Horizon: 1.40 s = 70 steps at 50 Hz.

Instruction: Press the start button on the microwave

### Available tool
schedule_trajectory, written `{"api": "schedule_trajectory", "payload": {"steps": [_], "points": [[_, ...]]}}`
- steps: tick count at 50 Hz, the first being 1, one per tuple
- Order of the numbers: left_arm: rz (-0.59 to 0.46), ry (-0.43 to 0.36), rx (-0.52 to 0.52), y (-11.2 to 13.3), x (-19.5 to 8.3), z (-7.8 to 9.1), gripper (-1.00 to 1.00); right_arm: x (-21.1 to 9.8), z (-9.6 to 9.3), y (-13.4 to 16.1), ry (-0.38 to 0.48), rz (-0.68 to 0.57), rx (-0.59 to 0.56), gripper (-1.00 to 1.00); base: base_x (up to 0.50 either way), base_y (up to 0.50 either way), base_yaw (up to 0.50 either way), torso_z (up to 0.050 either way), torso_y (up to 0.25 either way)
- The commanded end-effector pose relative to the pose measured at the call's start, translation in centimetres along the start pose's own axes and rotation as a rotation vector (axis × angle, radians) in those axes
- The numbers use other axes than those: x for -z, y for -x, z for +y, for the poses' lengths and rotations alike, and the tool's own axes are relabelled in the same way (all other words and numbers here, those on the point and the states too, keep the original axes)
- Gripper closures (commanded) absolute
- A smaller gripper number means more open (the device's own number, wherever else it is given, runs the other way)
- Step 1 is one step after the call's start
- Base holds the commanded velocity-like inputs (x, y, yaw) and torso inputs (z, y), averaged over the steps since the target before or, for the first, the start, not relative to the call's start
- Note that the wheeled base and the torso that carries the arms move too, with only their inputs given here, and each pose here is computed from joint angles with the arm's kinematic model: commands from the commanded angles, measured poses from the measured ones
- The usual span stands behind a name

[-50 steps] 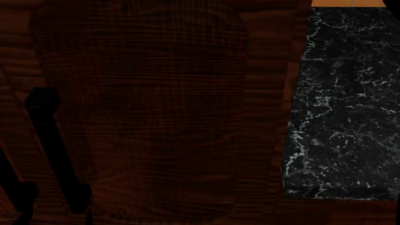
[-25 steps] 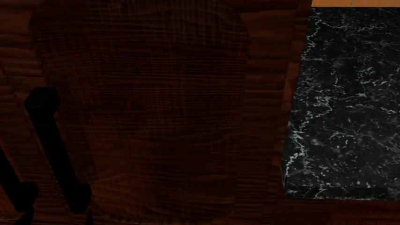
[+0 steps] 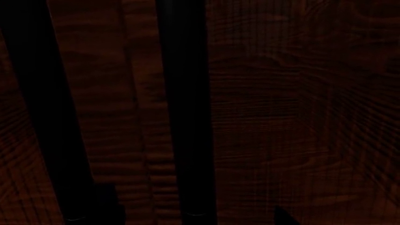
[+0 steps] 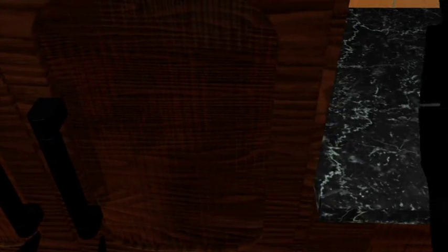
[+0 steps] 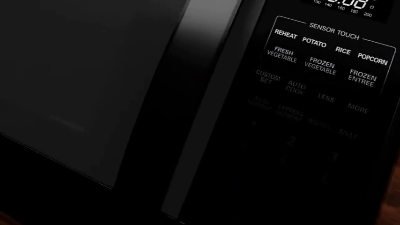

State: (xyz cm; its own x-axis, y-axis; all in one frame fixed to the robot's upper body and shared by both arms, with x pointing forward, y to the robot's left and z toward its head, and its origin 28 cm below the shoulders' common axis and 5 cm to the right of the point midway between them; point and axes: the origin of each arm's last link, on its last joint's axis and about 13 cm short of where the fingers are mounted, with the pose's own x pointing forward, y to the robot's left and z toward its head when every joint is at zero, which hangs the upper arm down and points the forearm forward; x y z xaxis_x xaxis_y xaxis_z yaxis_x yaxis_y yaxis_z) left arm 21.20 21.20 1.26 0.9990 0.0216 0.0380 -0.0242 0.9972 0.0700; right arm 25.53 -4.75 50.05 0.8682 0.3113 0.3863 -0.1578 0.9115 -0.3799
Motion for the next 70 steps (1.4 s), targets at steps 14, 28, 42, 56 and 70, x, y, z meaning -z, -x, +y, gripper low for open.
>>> {"api": "schedule_trajectory", "payload": {"steps": [14, 28, 42, 56, 70], "points": [[0.004, 0.008, -0.009, 0.0, 0.4, 0.2, -1.00, 0.8, -0.4, -1.8, 0.055, 0.057, 0.066, 1.00, 0.00, 0.00, 0.00, 0.000, 0.000], [0.006, 0.009, -0.016, 0.1, 0.5, 0.3, -1.00, 0.8, -1.4, -2.8, 0.065, 0.062, 0.099, 1.00, 0.00, 0.00, 0.00, 0.000, 0.000], [0.001, 0.008, -0.021, 0.0, 0.3, 0.4, -1.00, 2.5, -1.7, -3.8, 0.035, 0.113, 0.110, 1.00, 0.00, 0.00, 0.00, 0.000, 0.000], [0.002, 0.007, -0.023, 0.0, 0.4, 0.4, -1.00, 3.4, -1.8, -4.1, 0.007, 0.143, 0.098, 1.00, 0.00, 0.00, 0.00, 0.000, 0.000], [0.009, 0.006, -0.027, 0.1, 0.6, 0.4, -1.00, 4.5, -2.7, -5.4, -0.023, 0.179, 0.118, 1.00, 0.02, 0.00, 0.01, 0.002, 0.000]]}}
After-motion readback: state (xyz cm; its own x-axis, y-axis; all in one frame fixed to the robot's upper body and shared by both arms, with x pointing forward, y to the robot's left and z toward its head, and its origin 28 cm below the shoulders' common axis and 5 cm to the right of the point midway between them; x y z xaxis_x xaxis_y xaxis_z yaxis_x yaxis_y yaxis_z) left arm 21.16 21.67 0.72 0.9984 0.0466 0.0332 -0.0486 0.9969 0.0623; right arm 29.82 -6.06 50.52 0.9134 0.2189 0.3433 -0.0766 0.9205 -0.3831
